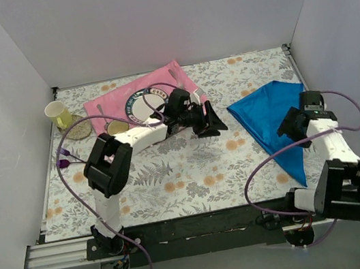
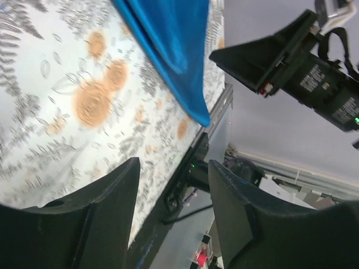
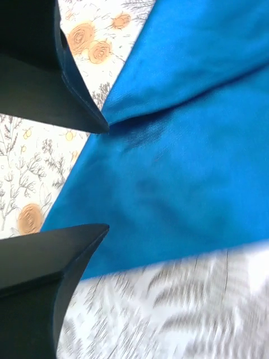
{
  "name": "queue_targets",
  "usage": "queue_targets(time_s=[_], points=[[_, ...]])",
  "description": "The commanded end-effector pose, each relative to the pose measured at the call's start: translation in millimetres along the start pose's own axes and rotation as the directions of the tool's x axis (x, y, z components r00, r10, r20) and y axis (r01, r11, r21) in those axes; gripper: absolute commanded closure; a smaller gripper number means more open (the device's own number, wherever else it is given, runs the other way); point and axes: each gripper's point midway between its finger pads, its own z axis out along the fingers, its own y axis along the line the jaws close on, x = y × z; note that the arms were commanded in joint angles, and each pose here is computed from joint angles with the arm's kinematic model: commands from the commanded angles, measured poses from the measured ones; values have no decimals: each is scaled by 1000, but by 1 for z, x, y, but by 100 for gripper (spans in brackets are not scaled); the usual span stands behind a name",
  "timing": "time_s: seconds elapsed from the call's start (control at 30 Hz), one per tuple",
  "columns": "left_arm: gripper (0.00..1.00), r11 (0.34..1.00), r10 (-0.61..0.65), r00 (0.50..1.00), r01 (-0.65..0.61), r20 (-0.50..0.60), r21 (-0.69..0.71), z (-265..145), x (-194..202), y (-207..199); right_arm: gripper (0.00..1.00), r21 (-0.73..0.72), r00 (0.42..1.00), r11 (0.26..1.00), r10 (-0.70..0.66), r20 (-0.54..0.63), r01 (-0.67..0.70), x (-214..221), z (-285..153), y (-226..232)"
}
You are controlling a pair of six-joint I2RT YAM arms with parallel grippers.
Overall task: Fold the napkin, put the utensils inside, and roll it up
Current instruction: Fold the napkin
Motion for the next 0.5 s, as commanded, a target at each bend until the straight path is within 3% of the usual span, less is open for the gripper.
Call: queue_targets(time_s=[0.0, 0.13, 0.33, 0.47], points=[[47, 988, 150, 987, -149, 51, -31, -56, 7, -51, 22, 131, 963, 955, 268, 6, -266, 16, -28, -50], [46, 984, 167, 984, -163, 61, -64, -77, 8, -50, 13, 130, 896, 887, 443, 39, -444, 30, -39, -65], [49, 993, 102, 993, -98, 60, -62, -92, -1, -29, 34, 245, 796, 772, 606, -7, -586, 70, -31, -78], [50, 996, 82, 995, -80, 51, -49, -90, -6, -22, 39, 263, 801, 772, 598, 6, -579, 76, -30, -83]])
